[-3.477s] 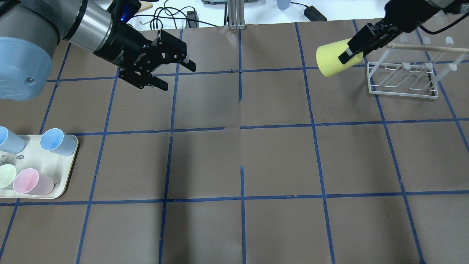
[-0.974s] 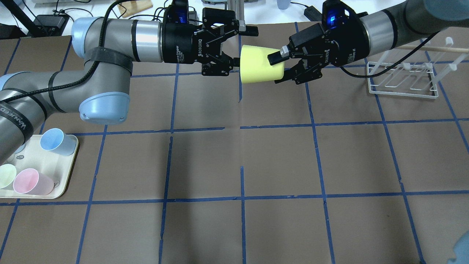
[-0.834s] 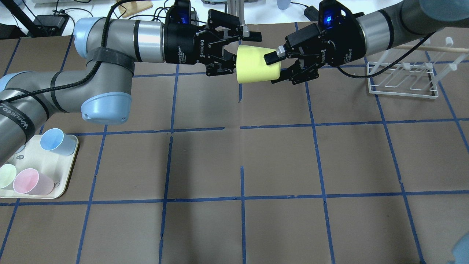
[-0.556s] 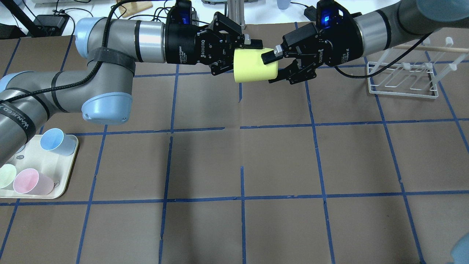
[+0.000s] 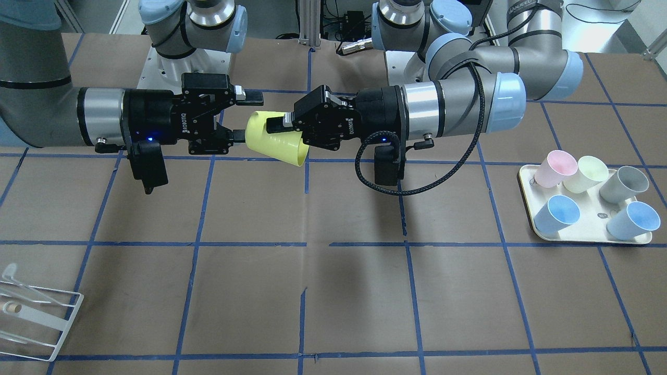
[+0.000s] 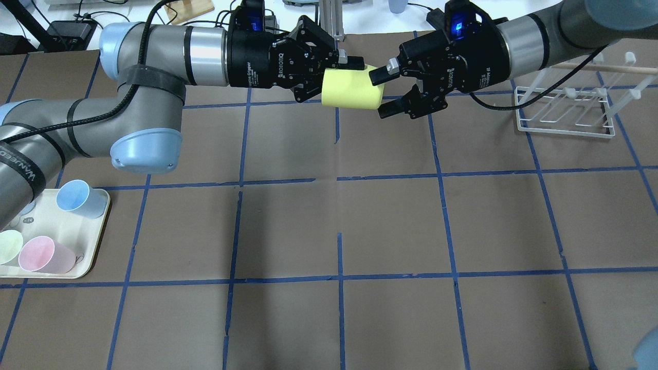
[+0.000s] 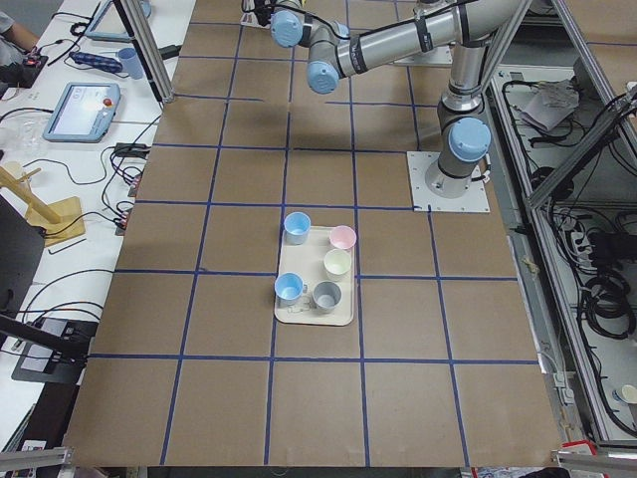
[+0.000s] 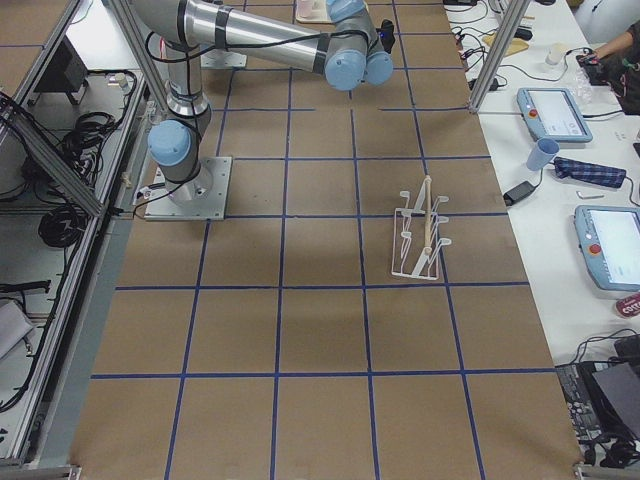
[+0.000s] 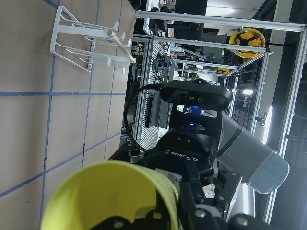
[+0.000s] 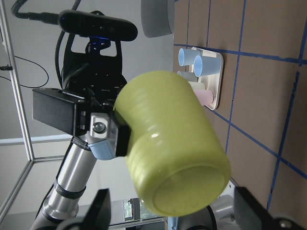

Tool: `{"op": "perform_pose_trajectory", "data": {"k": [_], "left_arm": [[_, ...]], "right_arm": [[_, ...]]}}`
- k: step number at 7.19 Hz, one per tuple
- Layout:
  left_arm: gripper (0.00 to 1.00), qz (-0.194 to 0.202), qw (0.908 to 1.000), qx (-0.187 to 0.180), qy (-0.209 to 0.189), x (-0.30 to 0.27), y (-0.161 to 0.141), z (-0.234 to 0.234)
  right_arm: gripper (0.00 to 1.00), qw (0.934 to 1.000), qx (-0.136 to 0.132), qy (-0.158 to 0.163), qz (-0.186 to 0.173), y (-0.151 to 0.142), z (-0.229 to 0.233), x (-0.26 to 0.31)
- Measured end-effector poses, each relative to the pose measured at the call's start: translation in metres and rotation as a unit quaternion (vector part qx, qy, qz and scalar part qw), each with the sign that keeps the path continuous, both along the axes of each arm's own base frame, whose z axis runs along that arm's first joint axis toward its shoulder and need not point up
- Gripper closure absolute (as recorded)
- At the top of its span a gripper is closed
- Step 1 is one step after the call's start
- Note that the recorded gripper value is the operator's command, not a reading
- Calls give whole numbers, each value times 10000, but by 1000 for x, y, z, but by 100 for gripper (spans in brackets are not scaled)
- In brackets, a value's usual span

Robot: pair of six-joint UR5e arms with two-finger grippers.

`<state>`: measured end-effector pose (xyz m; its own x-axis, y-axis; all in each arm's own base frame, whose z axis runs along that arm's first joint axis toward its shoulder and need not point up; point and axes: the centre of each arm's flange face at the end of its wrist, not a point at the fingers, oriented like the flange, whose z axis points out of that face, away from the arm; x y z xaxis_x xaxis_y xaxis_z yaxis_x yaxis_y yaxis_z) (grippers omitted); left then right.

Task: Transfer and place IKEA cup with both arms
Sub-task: 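Close the left gripper on the cup rim and open the right gripper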

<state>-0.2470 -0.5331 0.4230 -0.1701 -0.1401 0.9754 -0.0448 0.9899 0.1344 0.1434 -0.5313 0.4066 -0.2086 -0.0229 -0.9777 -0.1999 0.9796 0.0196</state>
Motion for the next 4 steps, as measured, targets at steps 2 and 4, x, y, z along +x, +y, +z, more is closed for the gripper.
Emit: {"op": "perform_pose_trajectory", "data": {"k": [2, 4], "left_arm": [[100, 15, 10000, -21, 0, 2, -1, 2], [100, 216, 9995, -122, -187, 19, -6, 7]], "right_arm": [[0, 9998, 198, 72, -66, -2, 5, -5], [0, 9987, 384, 305, -98, -3, 11, -30]]}}
